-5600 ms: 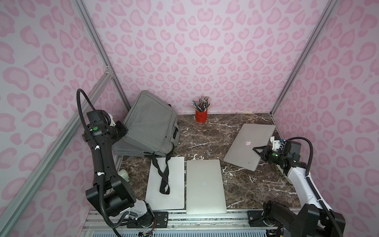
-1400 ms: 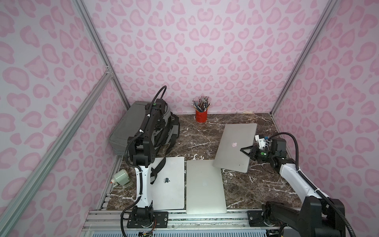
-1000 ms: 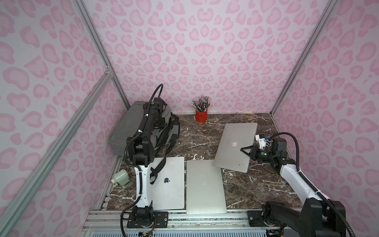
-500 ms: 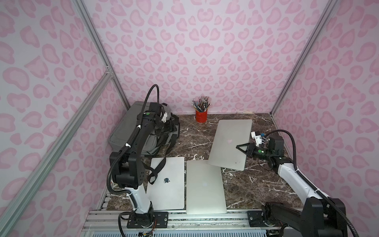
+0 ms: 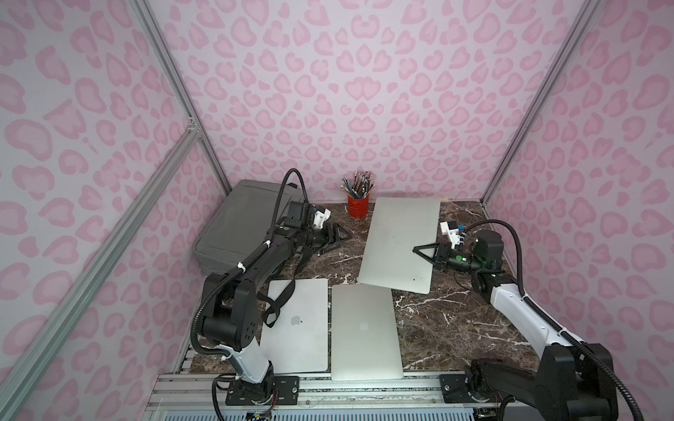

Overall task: Open the zippered laptop bag and take out the laptop
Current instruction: Place the laptop at the center of the board.

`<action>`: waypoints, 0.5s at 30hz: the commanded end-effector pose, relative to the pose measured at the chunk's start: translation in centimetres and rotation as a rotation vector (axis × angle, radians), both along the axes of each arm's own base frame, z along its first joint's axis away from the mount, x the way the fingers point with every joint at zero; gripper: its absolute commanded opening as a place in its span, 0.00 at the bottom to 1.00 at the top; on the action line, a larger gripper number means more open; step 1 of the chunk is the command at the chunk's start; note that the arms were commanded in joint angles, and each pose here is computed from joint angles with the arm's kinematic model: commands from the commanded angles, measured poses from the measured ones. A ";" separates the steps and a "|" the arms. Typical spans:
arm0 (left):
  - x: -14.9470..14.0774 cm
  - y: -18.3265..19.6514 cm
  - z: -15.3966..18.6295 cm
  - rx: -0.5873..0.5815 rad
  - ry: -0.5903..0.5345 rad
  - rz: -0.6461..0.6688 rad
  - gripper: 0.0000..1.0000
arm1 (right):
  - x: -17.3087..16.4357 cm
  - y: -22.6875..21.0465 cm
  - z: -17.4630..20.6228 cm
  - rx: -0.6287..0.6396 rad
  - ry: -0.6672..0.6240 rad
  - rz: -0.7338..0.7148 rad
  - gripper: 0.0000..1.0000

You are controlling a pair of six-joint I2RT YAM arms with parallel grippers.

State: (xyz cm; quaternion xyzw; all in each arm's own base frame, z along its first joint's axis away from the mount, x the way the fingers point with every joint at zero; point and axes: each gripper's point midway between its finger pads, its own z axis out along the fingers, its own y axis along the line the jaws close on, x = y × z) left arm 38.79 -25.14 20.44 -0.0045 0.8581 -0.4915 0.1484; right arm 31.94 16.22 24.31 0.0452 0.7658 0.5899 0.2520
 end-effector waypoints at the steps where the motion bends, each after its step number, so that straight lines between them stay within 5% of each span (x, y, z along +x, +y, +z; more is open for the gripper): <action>1: 0.4 -1.7 3.5 -0.135 -0.082 -0.042 0.71 | -0.1 0.7 3.4 0.045 -0.150 0.068 0.00; 15: 0.4 -5.2 5.7 -0.268 -0.113 -0.134 0.66 | -0.1 2.3 4.7 0.138 -0.142 0.133 0.00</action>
